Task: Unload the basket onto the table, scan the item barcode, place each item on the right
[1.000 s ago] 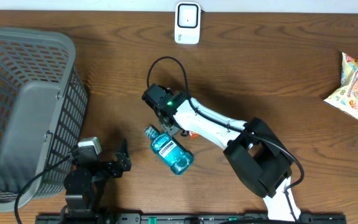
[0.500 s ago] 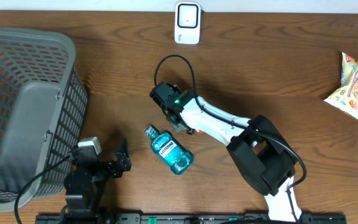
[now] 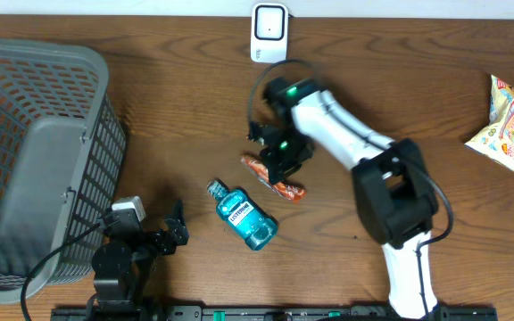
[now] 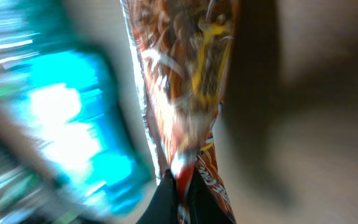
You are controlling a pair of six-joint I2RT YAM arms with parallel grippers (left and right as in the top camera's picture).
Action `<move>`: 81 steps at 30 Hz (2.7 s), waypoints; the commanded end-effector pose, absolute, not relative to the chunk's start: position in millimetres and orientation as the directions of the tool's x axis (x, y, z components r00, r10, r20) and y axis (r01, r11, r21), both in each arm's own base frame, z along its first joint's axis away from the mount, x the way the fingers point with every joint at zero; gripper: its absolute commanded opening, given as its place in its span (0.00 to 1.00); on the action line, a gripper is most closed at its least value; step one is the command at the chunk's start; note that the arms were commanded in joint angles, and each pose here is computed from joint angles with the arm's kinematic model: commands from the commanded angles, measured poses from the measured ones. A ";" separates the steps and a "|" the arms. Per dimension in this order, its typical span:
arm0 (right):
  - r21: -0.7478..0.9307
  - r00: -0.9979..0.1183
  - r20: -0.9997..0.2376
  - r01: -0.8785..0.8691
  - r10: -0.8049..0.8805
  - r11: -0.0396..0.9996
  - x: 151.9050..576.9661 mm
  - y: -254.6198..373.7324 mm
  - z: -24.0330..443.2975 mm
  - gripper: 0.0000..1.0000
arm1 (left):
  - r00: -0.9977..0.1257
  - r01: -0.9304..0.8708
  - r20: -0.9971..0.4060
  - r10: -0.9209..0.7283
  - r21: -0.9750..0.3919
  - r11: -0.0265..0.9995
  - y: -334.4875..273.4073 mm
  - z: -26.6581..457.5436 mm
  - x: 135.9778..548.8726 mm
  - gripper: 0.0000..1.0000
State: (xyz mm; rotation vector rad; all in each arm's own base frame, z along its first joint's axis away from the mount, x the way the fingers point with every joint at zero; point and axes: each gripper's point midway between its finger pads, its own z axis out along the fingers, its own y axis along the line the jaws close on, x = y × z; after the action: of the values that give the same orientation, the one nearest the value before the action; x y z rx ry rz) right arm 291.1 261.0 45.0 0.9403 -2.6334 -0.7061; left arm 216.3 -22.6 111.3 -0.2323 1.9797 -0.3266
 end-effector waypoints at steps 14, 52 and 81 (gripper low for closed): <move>0.893 -0.767 -0.258 -0.422 -0.588 0.159 281.7 299.2 113.3 0.44 | -0.446 -0.008 -0.846 -0.293 -0.324 0.946 -25.1 101.2 214.2 0.98; -0.320 -0.771 0.026 -0.609 -0.636 0.725 286.6 240.8 30.5 0.88 | -0.446 -0.008 -0.846 -0.293 -0.324 0.946 -25.1 101.2 214.2 0.98; -0.202 -0.648 -0.048 -0.739 -0.760 0.642 250.5 292.4 46.5 0.86 | -0.446 -0.008 -0.846 -0.293 -0.324 0.946 -25.1 101.2 214.2 0.98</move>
State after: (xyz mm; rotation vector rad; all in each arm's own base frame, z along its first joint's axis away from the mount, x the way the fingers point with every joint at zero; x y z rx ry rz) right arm 259.2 273.2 47.4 1.2949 -2.9772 0.4410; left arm 216.3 -22.6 111.3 -0.2323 1.9797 -0.3266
